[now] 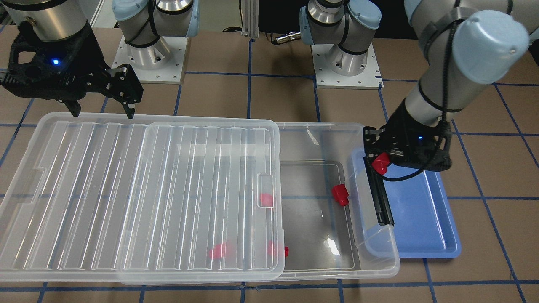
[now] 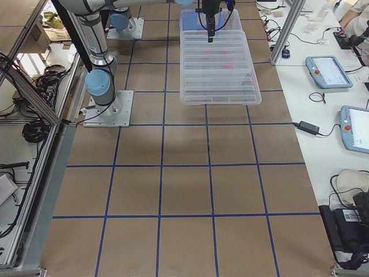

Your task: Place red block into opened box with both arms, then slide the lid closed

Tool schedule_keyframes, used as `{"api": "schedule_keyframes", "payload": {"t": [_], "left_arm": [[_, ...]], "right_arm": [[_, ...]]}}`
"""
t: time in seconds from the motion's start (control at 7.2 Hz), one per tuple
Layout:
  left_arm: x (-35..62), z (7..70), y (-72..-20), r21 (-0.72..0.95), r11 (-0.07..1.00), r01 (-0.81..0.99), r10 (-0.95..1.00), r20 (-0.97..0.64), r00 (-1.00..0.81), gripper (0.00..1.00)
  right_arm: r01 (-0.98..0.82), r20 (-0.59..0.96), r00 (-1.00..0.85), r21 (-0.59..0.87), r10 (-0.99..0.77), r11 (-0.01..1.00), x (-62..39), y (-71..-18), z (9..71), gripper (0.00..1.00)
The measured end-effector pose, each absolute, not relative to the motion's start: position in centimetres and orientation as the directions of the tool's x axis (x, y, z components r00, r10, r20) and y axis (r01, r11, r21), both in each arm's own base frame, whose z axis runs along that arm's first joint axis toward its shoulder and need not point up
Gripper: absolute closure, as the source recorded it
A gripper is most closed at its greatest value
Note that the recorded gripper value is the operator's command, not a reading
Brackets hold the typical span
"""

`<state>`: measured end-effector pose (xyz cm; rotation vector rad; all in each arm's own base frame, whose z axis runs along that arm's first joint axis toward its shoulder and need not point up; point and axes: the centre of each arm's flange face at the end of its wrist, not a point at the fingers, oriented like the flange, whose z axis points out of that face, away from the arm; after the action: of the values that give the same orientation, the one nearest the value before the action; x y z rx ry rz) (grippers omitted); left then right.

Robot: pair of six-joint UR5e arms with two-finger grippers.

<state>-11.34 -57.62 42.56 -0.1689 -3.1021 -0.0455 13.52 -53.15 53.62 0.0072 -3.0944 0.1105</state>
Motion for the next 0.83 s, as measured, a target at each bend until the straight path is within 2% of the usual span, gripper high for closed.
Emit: {"api": "schedule_keyframes", "payload": {"t": [0.28, 0.83], "left_arm": [[-15.0, 38.3, -57.3, 0.04, 0.996, 0.076, 0.074, 0.035, -0.997, 1.0], [-16.2, 28.0, -56.4, 0.048, 0.997, 0.055, 0.053, 0.043, -0.998, 1.0]], "right_arm": [[-0.005, 0.045, -0.999, -0.071, -0.002, 0.997, 13.4, -53.2, 53.6, 0.0], [-0.004, 0.045, -0.999, -0.07, -0.001, 0.998, 13.3, -53.2, 53.6, 0.0]]}}
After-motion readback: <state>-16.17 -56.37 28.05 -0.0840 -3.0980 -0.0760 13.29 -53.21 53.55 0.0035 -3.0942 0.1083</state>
